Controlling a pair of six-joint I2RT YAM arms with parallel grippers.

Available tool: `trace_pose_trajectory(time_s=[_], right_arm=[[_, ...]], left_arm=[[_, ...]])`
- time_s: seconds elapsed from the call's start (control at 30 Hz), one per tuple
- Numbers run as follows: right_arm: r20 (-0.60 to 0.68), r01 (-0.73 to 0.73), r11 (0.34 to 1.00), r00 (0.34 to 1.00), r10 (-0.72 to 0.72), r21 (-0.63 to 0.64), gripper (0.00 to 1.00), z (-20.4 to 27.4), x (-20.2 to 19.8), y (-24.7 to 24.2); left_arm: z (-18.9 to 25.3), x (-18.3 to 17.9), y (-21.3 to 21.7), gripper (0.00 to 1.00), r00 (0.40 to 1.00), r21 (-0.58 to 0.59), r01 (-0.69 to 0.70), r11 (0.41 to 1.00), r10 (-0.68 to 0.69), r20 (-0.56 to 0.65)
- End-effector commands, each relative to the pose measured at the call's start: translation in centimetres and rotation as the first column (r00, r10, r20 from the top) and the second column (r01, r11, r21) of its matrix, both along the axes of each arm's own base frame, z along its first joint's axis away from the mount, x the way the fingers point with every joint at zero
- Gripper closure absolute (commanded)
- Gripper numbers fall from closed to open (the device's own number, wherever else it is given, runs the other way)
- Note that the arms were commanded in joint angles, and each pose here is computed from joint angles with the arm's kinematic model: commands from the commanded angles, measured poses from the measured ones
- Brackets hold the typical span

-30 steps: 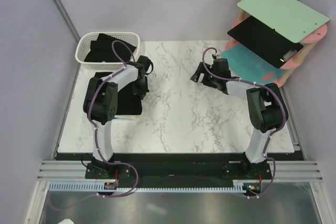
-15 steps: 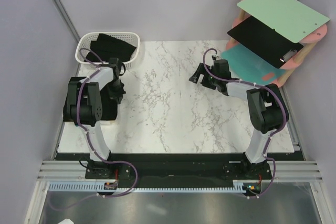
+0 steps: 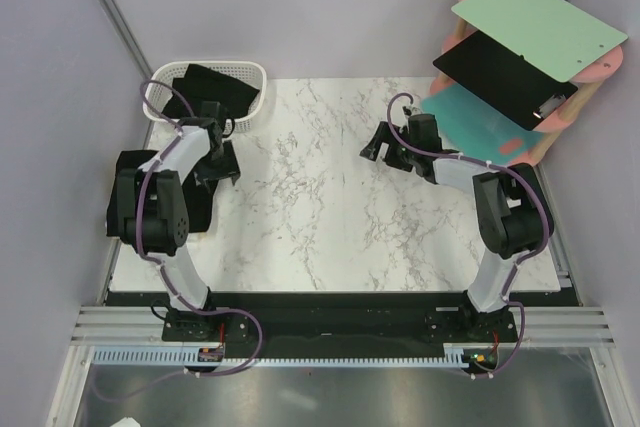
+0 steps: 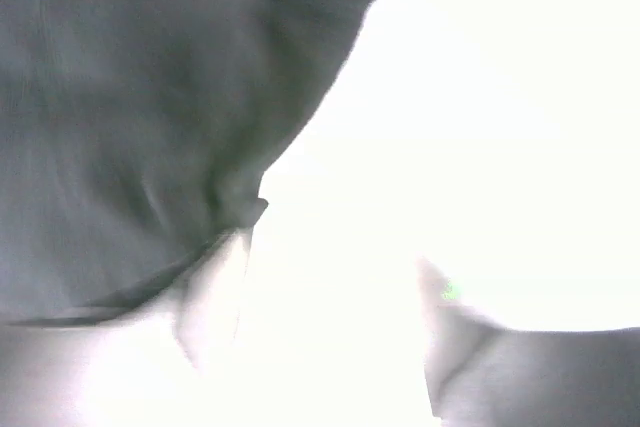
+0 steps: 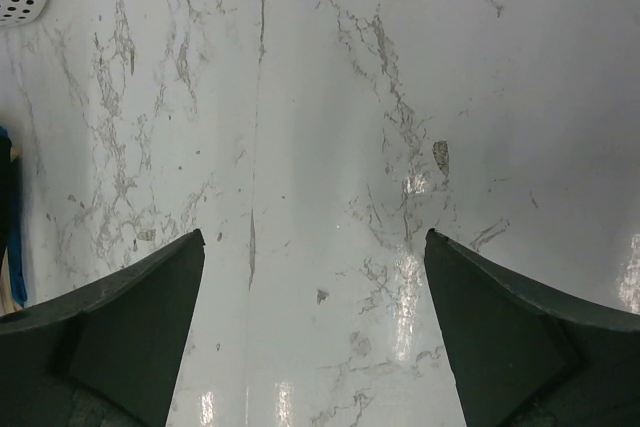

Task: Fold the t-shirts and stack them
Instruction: Put the neatly folded tshirt into the corner of the board with both arms

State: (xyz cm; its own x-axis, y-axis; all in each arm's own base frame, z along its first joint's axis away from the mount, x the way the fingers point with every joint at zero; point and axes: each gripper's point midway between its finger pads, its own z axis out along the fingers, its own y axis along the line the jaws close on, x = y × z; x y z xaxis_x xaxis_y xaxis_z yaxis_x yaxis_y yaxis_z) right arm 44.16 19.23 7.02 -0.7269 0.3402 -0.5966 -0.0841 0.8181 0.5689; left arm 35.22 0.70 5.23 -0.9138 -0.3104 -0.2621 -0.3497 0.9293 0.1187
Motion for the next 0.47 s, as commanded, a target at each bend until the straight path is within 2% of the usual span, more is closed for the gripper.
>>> trace_pose_trajectory(time_s=[0.0,0.03,0.1,0.37,0.43], right_arm=[[0.082,-0.008,0.999,0.997,0.012,-0.053,0.02,3.3,0.3,-0.8],[0.092,-0.007,0.998,0.996,0.012,-0.063,0.02,3.8,0.3,-1.0],[0.092,-0.001,0.995,0.996,0.011,-0.101,0.02,3.8,0.1,-1.6],[0.091,0.010,0.982,0.996,0.007,-0.186,0.02,3.4,-1.0,-3.2],[0.084,0.008,0.980,0.996,0.009,-0.197,0.02,3.0,-1.2,-3.3]], left_arm=[[7.3,2.6,-3.3,0.13,0.965,0.016,0.110,0.994,-0.111,0.238],[7.9,2.8,-4.0,0.04,0.957,0.014,0.134,0.991,-0.133,0.258],[9.5,3.8,-6.6,0.00,0.925,0.002,0.206,0.979,-0.195,0.327],[9.9,5.2,-15.0,0.00,0.818,0.014,0.420,0.907,-0.385,0.427],[9.5,5.4,-15.4,0.00,0.817,0.035,0.421,0.906,-0.396,0.419]])
